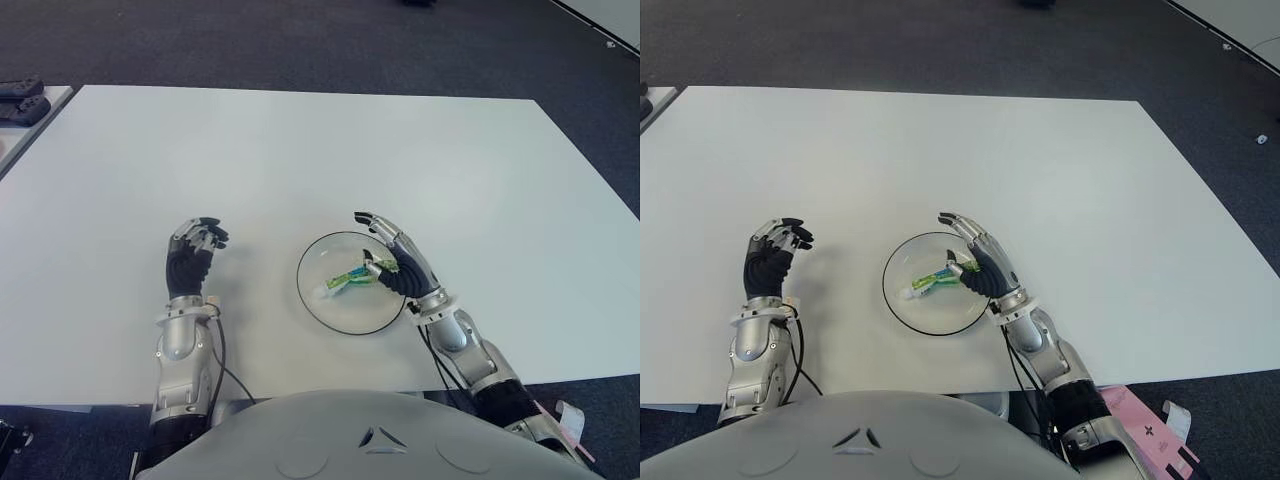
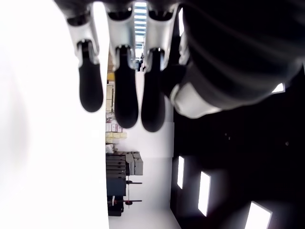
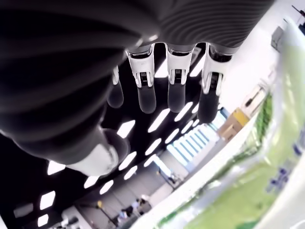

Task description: Put the toothpaste on the table into the plate.

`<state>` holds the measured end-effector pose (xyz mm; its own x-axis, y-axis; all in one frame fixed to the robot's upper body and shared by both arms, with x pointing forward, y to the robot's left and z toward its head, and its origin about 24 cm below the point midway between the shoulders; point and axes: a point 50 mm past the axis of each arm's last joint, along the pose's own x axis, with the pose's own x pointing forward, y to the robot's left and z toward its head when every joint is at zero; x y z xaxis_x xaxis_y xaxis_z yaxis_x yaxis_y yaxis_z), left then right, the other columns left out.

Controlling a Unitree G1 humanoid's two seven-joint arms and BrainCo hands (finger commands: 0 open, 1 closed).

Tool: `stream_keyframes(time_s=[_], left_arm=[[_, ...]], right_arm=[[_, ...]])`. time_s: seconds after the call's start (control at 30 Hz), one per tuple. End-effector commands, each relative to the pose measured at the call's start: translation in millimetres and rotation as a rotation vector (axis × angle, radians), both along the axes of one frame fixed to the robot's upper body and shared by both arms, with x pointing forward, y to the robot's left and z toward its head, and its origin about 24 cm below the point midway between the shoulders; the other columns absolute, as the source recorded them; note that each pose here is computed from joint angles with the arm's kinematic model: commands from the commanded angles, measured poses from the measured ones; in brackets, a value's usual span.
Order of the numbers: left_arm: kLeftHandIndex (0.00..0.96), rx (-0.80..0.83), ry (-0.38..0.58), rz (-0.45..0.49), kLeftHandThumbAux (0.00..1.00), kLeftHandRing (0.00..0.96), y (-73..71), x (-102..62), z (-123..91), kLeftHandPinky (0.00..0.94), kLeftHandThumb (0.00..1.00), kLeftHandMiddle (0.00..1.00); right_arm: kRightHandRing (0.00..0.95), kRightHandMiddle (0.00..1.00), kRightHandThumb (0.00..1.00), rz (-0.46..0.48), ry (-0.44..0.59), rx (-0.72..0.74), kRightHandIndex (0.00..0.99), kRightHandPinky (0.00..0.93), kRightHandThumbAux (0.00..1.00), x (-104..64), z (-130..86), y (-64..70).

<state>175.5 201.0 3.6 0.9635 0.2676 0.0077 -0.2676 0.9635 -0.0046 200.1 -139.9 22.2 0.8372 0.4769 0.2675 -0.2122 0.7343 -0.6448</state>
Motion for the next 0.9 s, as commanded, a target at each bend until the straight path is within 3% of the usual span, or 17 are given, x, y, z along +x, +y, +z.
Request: stream_keyframes(time_s=[0.03,0.17,0.33,0.57,0.67,0.73,0.9], left_arm=[[0.437,-0.011,0.021,-0.005,0.720,0.533,-2.2,2.2,-4,0.505,0.705,0.546],[0.437,-0.013,0.018,-0.008,0.719,0.536,-2.8,2.5,-3,0.518,0.705,0.549],[0.438,-0.016,0.012,-0.015,0.718,0.545,-3.4,2.7,-3,0.532,0.705,0.559],[0.438,-0.022,0.001,-0.040,0.717,0.564,-3.1,3.4,-2,0.544,0.705,0.582],[0.438,-0.024,0.002,-0.038,0.718,0.564,-3.4,3.9,-2,0.535,0.704,0.583],[0.438,-0.025,0.002,-0.036,0.719,0.561,-3.7,4.0,-1,0.528,0.704,0.576],[0.438,-0.026,-0.007,-0.040,0.720,0.566,-5.7,4.7,1,0.537,0.704,0.571]], right_arm=[[0.199,0.154,0.717,-0.017,-0.005,0.042,0.128,0.232,0.783,1.3,7,-3.6],[0.194,0.162,0.672,-0.023,-0.002,0.089,0.140,0.235,0.811,4.0,13,-4.9],[0.205,0.200,0.560,-0.025,0.027,0.273,0.189,0.246,0.810,10.0,27,-7.5],[0.272,0.292,0.591,-0.083,0.138,0.712,0.290,0.323,0.756,21.1,36,-26.4],[0.321,0.347,0.487,-0.120,0.161,0.877,0.321,0.369,0.784,20.3,38,-28.4],[0.355,0.374,0.356,-0.137,0.167,0.958,0.337,0.397,0.813,19.4,39,-29.0],[0.376,0.386,0.227,-0.218,0.109,1.092,0.337,0.389,0.806,16.2,44,-32.8]])
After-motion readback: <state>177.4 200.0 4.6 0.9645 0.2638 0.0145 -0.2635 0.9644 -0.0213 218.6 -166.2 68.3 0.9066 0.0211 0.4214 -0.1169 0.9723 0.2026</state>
